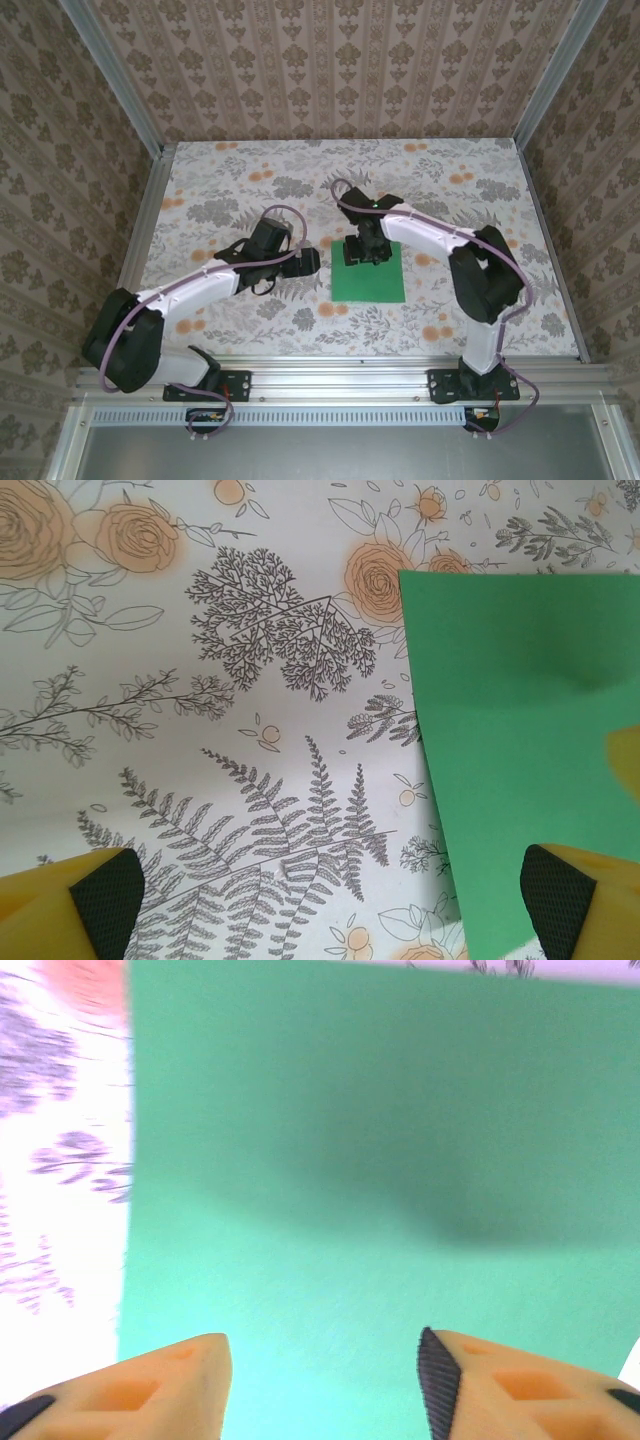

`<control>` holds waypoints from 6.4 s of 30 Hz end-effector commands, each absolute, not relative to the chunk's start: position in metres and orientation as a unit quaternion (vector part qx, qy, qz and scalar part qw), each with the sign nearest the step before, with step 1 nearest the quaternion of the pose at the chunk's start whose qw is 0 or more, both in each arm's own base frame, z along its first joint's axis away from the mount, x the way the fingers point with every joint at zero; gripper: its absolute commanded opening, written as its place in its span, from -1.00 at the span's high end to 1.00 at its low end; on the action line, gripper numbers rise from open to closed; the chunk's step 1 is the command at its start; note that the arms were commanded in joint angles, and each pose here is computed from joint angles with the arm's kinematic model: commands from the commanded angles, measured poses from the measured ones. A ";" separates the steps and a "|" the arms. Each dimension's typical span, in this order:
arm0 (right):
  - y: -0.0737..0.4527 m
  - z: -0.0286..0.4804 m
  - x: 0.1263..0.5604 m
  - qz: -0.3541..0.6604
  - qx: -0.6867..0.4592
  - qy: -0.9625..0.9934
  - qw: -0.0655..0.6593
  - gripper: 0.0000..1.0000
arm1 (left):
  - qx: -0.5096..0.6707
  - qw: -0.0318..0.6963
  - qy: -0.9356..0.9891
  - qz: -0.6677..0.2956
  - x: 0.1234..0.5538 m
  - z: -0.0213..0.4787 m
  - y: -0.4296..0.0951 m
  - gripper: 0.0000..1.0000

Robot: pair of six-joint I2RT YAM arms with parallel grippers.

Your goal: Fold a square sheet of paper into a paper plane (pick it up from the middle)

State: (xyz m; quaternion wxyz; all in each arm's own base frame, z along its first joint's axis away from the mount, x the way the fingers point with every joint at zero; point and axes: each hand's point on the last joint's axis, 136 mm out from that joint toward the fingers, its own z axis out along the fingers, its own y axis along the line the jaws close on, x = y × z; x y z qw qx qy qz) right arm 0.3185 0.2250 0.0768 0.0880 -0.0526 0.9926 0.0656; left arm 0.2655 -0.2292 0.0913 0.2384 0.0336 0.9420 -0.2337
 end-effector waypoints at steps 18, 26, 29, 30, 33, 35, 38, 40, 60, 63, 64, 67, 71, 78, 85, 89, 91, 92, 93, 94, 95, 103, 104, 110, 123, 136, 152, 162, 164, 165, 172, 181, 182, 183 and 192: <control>0.200 0.035 0.321 -0.017 -0.031 0.998 0.056 -0.84 | 0.026 0.255 0.938 -0.232 0.262 0.110 -0.222 -1.00; 0.199 0.006 0.307 -0.015 -0.032 0.999 0.018 -0.93 | 0.030 0.250 0.939 -0.234 0.263 0.108 -0.226 -1.00; 0.197 -0.007 0.299 -0.017 -0.031 0.999 0.003 -0.93 | 0.030 0.249 0.939 -0.235 0.264 0.108 -0.226 -1.00; 0.195 -0.011 0.297 -0.019 -0.029 0.999 -0.001 -0.93 | 0.031 0.248 0.939 -0.235 0.263 0.107 -0.227 -1.00; 0.195 -0.023 0.289 -0.014 -0.027 0.999 -0.014 -0.92 | 0.033 0.247 0.939 -0.235 0.263 0.107 -0.227 -1.00; 0.192 -0.029 0.284 -0.016 -0.025 0.999 -0.023 -0.90 | 0.032 0.246 0.940 -0.235 0.263 0.107 -0.227 -1.00; 0.189 -0.036 0.279 -0.021 -0.025 0.999 -0.033 -0.84 | 0.032 0.244 0.940 -0.234 0.262 0.105 -0.226 -1.00; 0.189 -0.034 0.278 -0.021 -0.025 0.999 -0.032 -0.81 | 0.032 0.244 0.941 -0.234 0.262 0.105 -0.226 -1.00; 0.264 0.110 0.307 0.238 -0.023 0.966 0.094 0.04 | 0.026 0.248 0.941 -0.228 0.261 0.106 -0.222 -1.00; 0.277 0.121 0.312 0.312 -0.010 0.944 0.104 0.03 | 0.024 0.251 0.940 -0.229 0.261 0.109 -0.221 -1.00; 0.278 0.120 0.313 0.331 -0.002 0.938 0.102 0.03 | 0.025 0.252 0.940 -0.229 0.260 0.109 -0.220 -1.00; 0.272 0.104 0.315 0.356 0.029 0.930 0.088 0.02 | 0.025 0.252 0.939 -0.232 0.259 0.111 -0.221 -1.00; 0.248 0.071 0.312 0.345 0.070 0.933 0.071 0.01 | 0.033 0.246 0.937 -0.246 0.258 0.112 -0.228 -1.00; 0.204 0.034 0.295 0.300 0.103 0.947 0.048 -0.24 | 0.067 0.227 0.935 -0.265 0.251 0.113 -0.252 -1.00; 0.182 0.027 0.283 0.266 0.087 0.959 0.038 -0.54 | 0.076 0.210 0.935 -0.275 0.247 0.106 -0.273 -0.94; 0.173 0.029 0.279 0.254 0.082 0.963 0.031 -0.56 | 0.077 0.204 0.935 -0.279 0.246 0.105 -0.282 -0.88; 0.165 0.031 0.279 0.233 0.081 0.968 0.037 -0.56 | 0.076 0.203 0.935 -0.280 0.247 0.105 -0.285 -0.84; 0.160 0.032 0.278 0.220 0.080 0.971 0.039 -0.54 | 0.075 0.204 0.935 -0.280 0.247 0.106 -0.286 -0.83; 0.157 0.033 0.277 0.211 0.079 0.973 0.041 -0.53 | 0.075 0.204 0.935 -0.281 0.248 0.107 -0.288 -0.81; 0.154 0.032 0.277 0.204 0.079 0.975 0.041 -0.50 | 0.075 0.204 0.935 -0.281 0.249 0.106 -0.290 -0.78; 0.154 0.033 0.277 0.201 0.078 0.975 0.043 -0.47 | 0.074 0.204 0.934 -0.282 0.250 0.107 -0.291 -0.75; 0.156 0.030 0.280 0.206 0.098 0.973 0.043 -0.36 | 0.075 0.194 0.934 -0.290 0.256 0.103 -0.305 -0.58; 0.157 0.032 0.283 0.208 0.105 0.971 0.047 -0.36 | 0.076 0.193 0.934 -0.290 0.256 0.102 -0.306 -0.57; 0.168 0.040 0.291 0.223 0.113 0.966 0.060 -0.36 | 0.076 0.187 0.936 -0.288 0.259 0.099 -0.310 -0.46; 0.166 0.028 0.286 0.169 0.100 0.980 0.046 -0.34 | 0.080 0.186 0.936 -0.289 0.260 0.099 -0.312 -0.07; 0.179 0.033 0.289 0.186 0.082 0.978 0.040 -0.36 | 0.091 0.186 0.932 -0.298 0.261 0.102 -0.318 -0.01; 0.178 0.022 0.283 0.157 0.062 0.986 0.011 -0.38 | 0.095 0.178 0.932 -0.300 0.260 0.099 -0.321 0.00; 0.172 0.015 0.282 0.134 0.069 0.989 0.005 -0.38 | 0.095 0.175 0.933 -0.299 0.259 0.097 -0.322 0.01; 0.173 0.014 0.282 0.137 0.073 0.988 0.004 -0.38 | 0.096 0.174 0.933 -0.300 0.259 0.097 -0.322 0.03; 0.174 0.014 0.282 0.140 0.075 0.987 0.003 -0.38 | 0.095 0.173 0.933 -0.300 0.259 0.096 -0.322 0.03; 0.174 0.016 0.286 0.141 0.084 0.986 0.012 -0.38 | 0.095 0.173 0.933 -0.300 0.260 0.097 -0.322 0.05; 0.172 0.006 0.282 0.136 0.091 0.986 0.006 -0.39 | 0.098 0.168 0.933 -0.303 0.259 0.094 -0.325 0.13; 0.171 0.004 0.282 0.135 0.092 0.987 0.004 -0.39 | 0.098 0.166 0.933 -0.303 0.258 0.094 -0.325 0.15; 0.171 0.003 0.282 0.133 0.092 0.987 0.003 -0.39 | 0.097 0.165 0.934 -0.302 0.258 0.093 -0.324 0.17; 0.159 -0.008 0.274 0.099 0.085 0.991 -0.008 -0.38 | 0.103 0.146 0.934 -0.310 0.258 0.086 -0.334 0.52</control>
